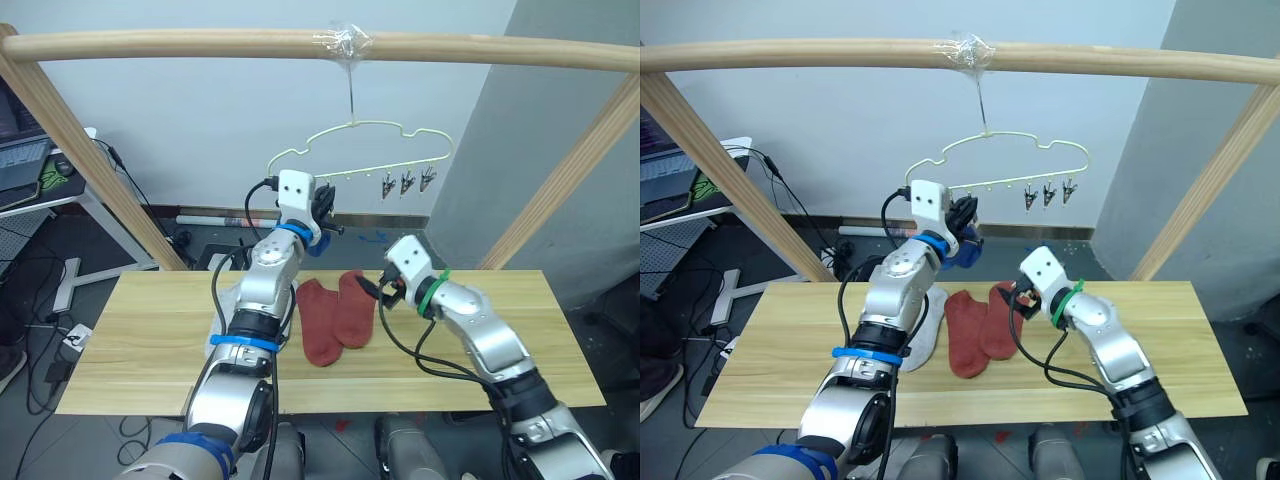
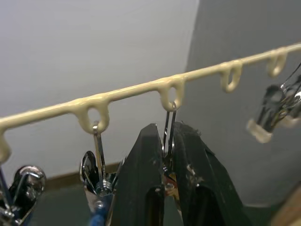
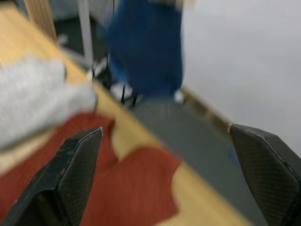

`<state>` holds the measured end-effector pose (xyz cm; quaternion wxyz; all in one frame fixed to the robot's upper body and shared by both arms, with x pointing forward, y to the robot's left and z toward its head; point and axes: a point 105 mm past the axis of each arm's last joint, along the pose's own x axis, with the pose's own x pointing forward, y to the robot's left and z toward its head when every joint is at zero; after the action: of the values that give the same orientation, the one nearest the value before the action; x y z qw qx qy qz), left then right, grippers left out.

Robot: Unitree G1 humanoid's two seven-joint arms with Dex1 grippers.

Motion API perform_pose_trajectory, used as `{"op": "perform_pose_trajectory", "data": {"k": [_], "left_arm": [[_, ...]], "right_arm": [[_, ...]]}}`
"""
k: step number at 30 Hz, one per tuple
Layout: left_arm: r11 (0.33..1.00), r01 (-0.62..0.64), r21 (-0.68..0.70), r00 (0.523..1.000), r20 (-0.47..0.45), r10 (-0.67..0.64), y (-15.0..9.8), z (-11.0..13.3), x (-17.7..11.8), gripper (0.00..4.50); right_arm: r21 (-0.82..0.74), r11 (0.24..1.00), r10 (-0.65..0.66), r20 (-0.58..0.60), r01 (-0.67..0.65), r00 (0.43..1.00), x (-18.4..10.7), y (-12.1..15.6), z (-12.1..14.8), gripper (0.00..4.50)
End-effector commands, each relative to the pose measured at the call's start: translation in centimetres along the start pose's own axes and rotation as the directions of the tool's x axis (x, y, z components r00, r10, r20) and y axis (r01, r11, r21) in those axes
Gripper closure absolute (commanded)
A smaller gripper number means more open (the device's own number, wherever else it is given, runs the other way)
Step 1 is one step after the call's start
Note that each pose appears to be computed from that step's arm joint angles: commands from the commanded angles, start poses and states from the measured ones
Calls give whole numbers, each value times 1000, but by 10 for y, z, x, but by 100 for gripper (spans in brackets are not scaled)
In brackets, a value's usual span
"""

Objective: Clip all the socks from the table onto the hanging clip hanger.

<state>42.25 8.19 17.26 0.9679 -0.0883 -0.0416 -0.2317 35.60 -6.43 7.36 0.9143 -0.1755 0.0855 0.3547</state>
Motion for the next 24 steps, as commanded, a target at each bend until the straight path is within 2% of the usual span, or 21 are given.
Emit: {"op": "perform_pose_trajectory", "data": {"k": [1, 6, 11, 15, 19, 24], "left_arm": [[990, 76, -116, 996, -42, -81, -3, 9, -20, 445], [992, 75, -103, 993, -84, -83, -2, 8, -32, 445], [992, 60, -113, 994, -84, -70, -6, 5, -32, 445], [991, 71, -116, 993, -85, -82, -13, 4, -31, 445], [990, 73, -119, 992, -94, -84, -11, 2, -34, 445], [989, 81, -126, 990, -101, -94, -13, 1, -33, 445]], "right_arm": [[15, 1000, 21, -48, -20, 999, 21, 5, -18, 0], [52, 998, 24, -77, -20, 997, 33, 4, -33, 0], [108, 994, 54, -195, -33, 979, 48, 12, -64, 0], [130, 990, 81, -265, -48, 961, 45, 16, -85, 88], [205, 978, 91, -262, -36, 961, 38, 15, -95, 230], [155, 985, 114, -246, -77, 962, 29, 13, -97, 414]]}}
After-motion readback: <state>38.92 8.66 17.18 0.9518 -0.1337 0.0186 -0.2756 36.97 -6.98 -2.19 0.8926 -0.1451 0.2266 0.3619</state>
